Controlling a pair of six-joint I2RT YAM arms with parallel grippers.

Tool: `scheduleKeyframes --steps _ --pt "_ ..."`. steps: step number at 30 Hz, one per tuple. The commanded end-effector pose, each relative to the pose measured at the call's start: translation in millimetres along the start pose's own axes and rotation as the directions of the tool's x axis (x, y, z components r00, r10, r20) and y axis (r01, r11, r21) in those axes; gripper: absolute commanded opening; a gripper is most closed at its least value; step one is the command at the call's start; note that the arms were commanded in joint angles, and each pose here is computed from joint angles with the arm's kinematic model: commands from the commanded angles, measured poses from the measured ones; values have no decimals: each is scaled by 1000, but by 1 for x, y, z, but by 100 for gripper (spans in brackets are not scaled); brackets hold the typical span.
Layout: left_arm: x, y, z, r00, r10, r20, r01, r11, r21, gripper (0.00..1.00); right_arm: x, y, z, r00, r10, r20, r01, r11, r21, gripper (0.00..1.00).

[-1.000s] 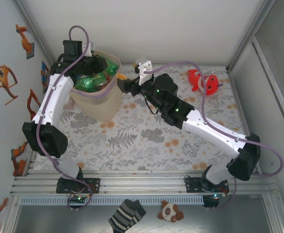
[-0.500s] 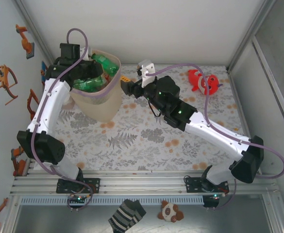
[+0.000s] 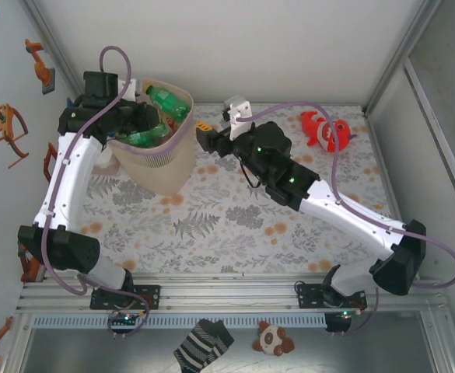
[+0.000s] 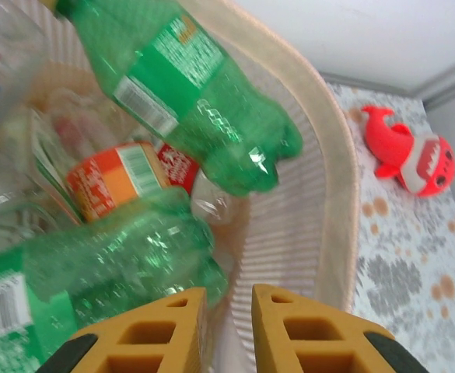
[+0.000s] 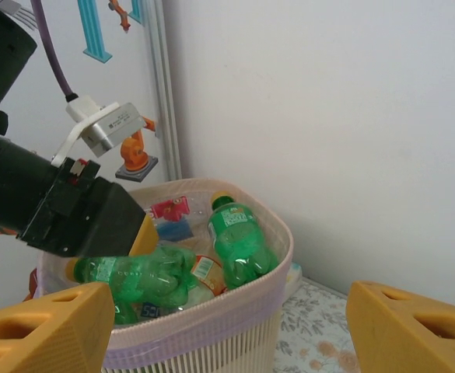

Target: Put the plastic bottles in the bin

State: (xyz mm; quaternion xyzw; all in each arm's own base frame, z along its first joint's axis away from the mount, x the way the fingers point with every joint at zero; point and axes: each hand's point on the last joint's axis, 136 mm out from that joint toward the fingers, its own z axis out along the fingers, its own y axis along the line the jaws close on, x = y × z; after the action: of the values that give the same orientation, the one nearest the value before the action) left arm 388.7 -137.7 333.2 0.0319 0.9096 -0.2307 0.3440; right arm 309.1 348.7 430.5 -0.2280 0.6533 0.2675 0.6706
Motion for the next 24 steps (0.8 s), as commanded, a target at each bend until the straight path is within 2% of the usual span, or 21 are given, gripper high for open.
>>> scheduleKeyframes --steps 1,5,13,24 --pt "29 -12 -2 991 54 -123 -47 997 55 21 -13 -7 -11 999 -10 33 9 999 32 77" --pt "41 5 10 983 45 -180 -47 999 -11 21 -13 -7 -10 999 -10 33 9 999 33 77" --pt "34 23 32 971 50 -235 -71 994 -84 21 -13 -9 -12 999 -9 31 8 999 41 77" --pt "3 64 28 980 67 -185 -122 946 -301 19 -13 -11 -15 999 -15 28 14 998 55 77"
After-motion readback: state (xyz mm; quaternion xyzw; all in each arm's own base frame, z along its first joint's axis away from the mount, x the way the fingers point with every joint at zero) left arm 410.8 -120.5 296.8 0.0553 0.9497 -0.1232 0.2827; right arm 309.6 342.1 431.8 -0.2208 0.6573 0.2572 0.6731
